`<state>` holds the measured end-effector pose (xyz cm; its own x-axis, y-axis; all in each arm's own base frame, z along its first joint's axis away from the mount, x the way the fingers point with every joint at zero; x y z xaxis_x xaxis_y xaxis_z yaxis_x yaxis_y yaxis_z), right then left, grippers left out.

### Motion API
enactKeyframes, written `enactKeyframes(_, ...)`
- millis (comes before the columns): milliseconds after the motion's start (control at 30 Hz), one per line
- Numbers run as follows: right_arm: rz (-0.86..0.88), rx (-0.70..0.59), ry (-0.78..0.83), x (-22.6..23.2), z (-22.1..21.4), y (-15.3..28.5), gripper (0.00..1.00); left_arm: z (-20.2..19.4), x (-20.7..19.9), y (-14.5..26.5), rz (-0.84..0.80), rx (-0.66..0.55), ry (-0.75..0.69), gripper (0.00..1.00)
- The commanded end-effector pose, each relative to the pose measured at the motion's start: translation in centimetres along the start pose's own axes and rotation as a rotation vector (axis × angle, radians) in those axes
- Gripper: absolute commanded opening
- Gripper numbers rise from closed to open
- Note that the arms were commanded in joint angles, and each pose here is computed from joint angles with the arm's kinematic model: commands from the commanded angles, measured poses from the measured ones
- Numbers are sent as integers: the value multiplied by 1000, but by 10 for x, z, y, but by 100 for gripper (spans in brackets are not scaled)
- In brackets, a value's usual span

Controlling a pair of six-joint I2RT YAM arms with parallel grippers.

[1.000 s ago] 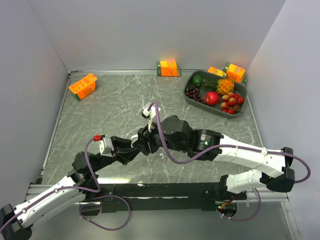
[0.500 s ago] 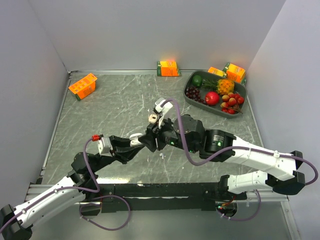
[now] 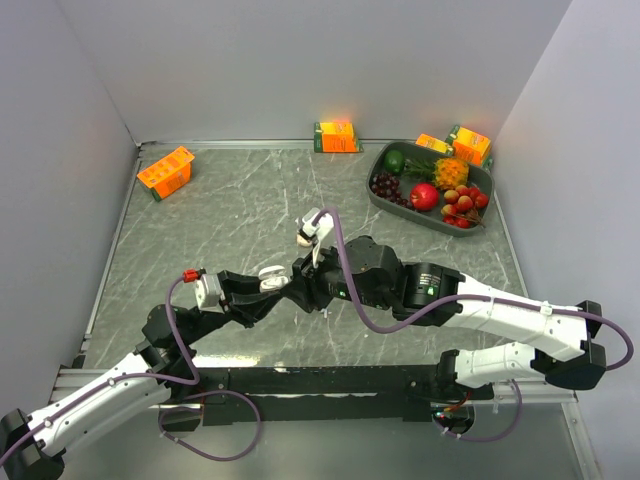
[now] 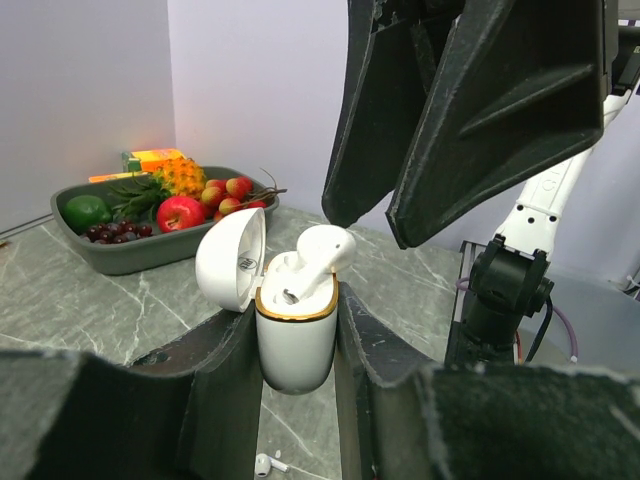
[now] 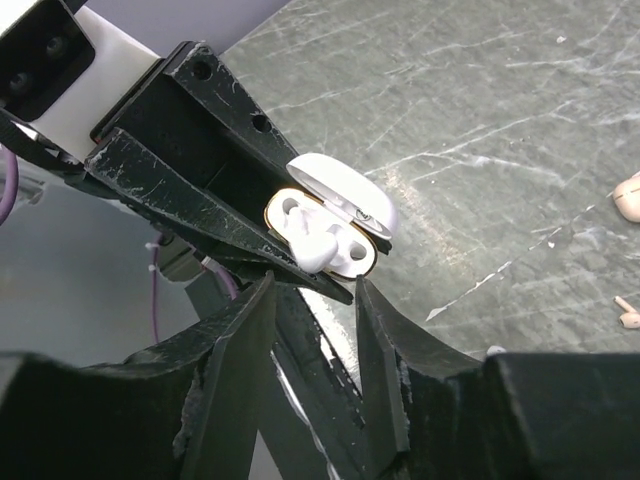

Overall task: Insert the wireless bluetooth earbuds into the charging case
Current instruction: Place the earbud in the charging case.

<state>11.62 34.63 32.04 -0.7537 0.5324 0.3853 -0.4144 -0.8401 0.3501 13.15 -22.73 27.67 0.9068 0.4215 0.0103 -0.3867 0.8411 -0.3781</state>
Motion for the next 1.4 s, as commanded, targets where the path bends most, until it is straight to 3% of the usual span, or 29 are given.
enactKeyframes(0,25,-9,5,6,5,0,47,25,-1,-5,-3,-76,-8,1)
enactKeyframes(233,13,-2,21,5,6,-5,40,26,-2,-5,-7,-77,-5,1)
enactKeyframes(667,0,-27,32,5,15,-9,38,24,-4,-4,-22,-69,-7,1)
enactKeyframes(1167,-5,-48,41,6,25,-7,38,22,-5,-4,-30,-61,-13,1)
enactKeyframes(1367,-2,-52,43,7,27,-4,43,20,-3,-4,-14,-58,-13,1)
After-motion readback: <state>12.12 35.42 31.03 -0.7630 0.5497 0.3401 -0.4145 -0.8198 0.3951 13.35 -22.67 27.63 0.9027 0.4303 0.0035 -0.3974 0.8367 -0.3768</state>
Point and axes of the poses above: each gripper's point midway between its finger pads, its own y axis back along the fingers, its own x axis along the line the jaws close on, z = x × y, the point moved 1 cm from there along y, back along the fingers, and after that the axes turned 7 degrees about -y, right-handed, at the moved point
